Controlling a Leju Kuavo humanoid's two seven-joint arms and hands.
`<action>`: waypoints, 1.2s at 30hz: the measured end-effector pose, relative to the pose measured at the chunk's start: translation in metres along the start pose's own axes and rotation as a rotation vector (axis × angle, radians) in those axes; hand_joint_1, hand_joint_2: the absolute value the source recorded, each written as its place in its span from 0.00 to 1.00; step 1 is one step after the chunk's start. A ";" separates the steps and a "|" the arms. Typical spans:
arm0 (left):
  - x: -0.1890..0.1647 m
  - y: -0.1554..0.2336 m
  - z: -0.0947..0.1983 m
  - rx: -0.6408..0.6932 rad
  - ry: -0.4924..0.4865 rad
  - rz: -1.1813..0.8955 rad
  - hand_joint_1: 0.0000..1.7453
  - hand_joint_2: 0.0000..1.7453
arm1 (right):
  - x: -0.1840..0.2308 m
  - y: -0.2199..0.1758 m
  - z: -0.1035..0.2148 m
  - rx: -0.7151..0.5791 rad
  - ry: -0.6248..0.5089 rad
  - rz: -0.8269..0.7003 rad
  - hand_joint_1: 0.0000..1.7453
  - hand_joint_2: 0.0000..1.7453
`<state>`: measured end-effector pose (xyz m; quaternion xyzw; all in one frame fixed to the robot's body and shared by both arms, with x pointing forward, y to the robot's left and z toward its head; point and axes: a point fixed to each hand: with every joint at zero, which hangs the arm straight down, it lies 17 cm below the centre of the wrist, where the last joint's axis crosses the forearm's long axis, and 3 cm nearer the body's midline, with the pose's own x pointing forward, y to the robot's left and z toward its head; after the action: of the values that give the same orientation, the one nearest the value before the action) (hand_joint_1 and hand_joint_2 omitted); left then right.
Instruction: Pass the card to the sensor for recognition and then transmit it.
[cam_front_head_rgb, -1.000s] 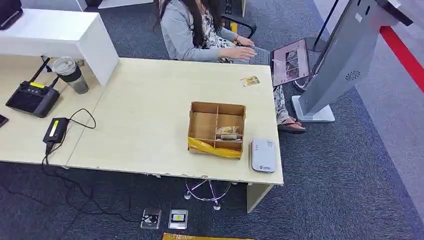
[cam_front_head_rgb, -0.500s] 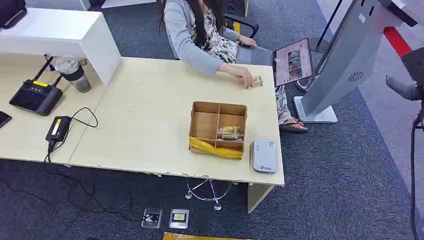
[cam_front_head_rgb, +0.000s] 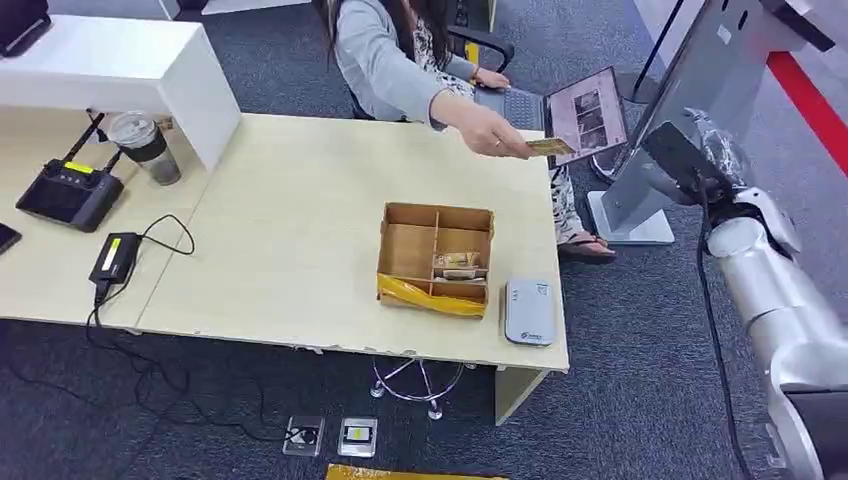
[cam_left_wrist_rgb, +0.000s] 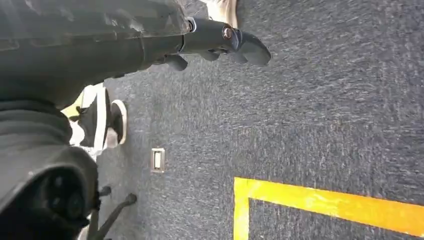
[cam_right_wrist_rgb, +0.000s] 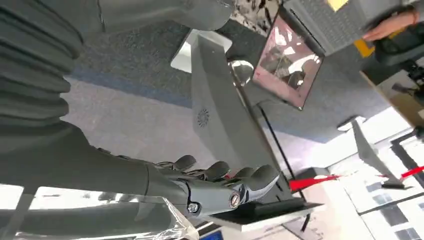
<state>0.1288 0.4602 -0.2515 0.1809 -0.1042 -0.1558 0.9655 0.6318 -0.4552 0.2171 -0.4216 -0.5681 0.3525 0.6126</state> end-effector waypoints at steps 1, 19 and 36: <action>-0.001 0.000 0.000 0.000 0.001 0.000 0.00 0.00 | 0.003 0.004 0.000 0.007 -0.004 -0.001 0.00 1.00; -0.002 0.000 0.000 0.002 0.005 0.008 0.00 0.00 | 0.042 0.049 0.003 0.097 -0.056 -0.028 0.00 1.00; -0.003 0.003 0.000 0.006 -0.001 -0.019 0.00 0.00 | 0.086 0.064 0.002 0.156 -0.129 -0.104 0.01 1.00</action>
<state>0.1266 0.4645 -0.2508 0.1848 -0.1035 -0.1650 0.9633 0.6420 -0.3510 0.1931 -0.3190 -0.5981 0.3898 0.6233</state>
